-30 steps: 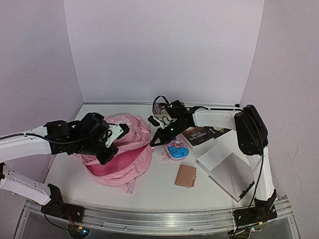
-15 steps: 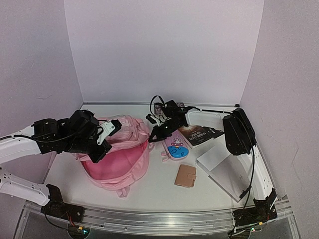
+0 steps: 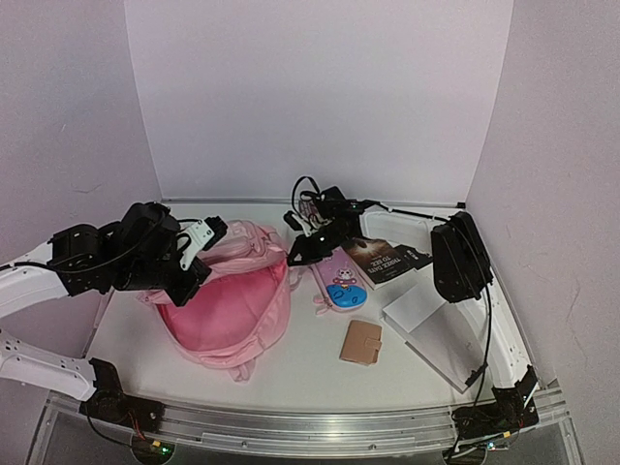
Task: Pack the student bag
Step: Unzip the student bag at the center of the board.
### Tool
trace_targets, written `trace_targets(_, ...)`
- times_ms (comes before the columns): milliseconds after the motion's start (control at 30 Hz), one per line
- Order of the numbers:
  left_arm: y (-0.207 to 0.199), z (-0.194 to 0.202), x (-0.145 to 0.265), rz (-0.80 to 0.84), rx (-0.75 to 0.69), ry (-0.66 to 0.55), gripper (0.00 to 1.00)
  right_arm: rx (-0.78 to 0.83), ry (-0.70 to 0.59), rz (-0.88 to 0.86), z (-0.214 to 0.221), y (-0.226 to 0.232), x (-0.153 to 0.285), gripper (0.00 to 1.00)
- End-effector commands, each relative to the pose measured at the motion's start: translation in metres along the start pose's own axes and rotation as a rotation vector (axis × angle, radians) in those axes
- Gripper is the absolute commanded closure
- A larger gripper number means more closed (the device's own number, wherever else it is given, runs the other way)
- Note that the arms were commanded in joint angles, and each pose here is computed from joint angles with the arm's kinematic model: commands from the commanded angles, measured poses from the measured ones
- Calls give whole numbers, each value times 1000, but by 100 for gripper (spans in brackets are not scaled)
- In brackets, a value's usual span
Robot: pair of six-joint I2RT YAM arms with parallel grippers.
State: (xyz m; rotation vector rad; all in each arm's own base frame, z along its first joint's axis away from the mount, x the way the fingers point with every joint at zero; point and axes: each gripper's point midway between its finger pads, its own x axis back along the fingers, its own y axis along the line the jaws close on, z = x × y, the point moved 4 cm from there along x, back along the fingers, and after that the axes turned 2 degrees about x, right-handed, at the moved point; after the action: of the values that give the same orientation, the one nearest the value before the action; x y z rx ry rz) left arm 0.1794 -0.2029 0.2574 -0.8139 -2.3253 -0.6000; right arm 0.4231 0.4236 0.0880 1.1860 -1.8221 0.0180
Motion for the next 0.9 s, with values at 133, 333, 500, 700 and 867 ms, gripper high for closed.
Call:
trace_targets(133,22,-55,14,-138,146,-164,100,-3,-95,78,-29,-15,48,44)
trace_targets(333,21,-58,-22,-191,188,-98,100,59,-136,60,-37,16,97,16)
trace_targets(500,41,-53,-45,-182,299,-53,100,58,-145,37,-30,29,134,7)
trace_targets(700,48,-24,-90,-212,369,94,100,26,-111,53,-6,15,179,4)
trace_targets(867,54,-3,-122,-248,443,175,100,-4,-11,134,40,-20,221,4)
